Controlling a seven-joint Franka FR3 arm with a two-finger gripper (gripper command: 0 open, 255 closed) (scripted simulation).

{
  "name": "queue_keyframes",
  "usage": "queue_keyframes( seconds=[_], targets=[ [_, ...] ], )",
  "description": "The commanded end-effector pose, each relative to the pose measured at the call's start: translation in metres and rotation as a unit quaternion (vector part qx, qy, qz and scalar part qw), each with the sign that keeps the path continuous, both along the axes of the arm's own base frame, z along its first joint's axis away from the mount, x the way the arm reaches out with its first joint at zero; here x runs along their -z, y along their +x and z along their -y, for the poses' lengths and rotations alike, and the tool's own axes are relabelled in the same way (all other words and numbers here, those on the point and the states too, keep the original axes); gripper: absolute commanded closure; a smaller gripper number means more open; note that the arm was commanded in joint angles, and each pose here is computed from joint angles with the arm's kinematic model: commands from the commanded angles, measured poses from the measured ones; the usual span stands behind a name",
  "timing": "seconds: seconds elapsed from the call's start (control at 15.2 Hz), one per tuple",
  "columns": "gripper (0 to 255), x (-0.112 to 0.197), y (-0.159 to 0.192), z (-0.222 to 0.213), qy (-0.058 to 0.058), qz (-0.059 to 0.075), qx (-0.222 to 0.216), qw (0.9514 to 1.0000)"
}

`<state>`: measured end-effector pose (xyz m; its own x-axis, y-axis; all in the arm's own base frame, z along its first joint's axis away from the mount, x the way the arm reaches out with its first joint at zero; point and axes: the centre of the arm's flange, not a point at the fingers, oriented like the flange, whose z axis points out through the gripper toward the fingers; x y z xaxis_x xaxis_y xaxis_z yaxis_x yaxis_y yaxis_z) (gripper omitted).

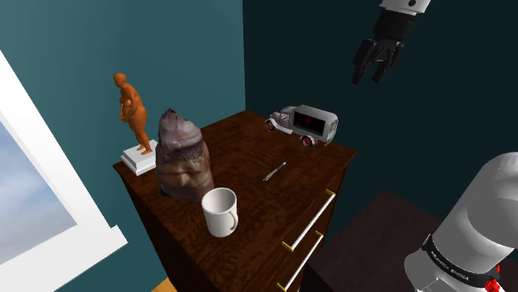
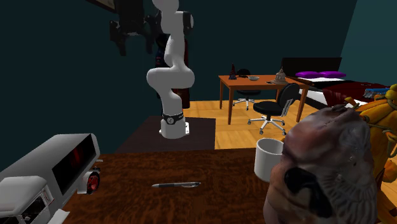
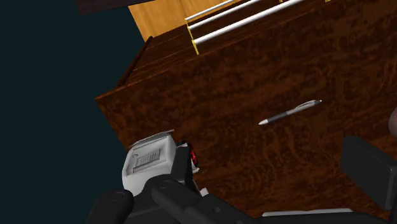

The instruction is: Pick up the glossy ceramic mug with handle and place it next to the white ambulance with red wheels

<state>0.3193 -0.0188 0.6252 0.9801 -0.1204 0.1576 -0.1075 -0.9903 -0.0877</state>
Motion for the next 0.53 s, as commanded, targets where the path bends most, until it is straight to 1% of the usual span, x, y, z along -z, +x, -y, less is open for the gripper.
queue_keyframes(
  seconds=[0.0, 0.46],
  targets=[
    [0, 0.000, 0.000, 0.000, 0.000, 0.000, 0.000, 1.0000],
    [0, 0.045, 0.028, -0.077, -0.003, -0.012, -0.014, 0.9998]
  ],
)
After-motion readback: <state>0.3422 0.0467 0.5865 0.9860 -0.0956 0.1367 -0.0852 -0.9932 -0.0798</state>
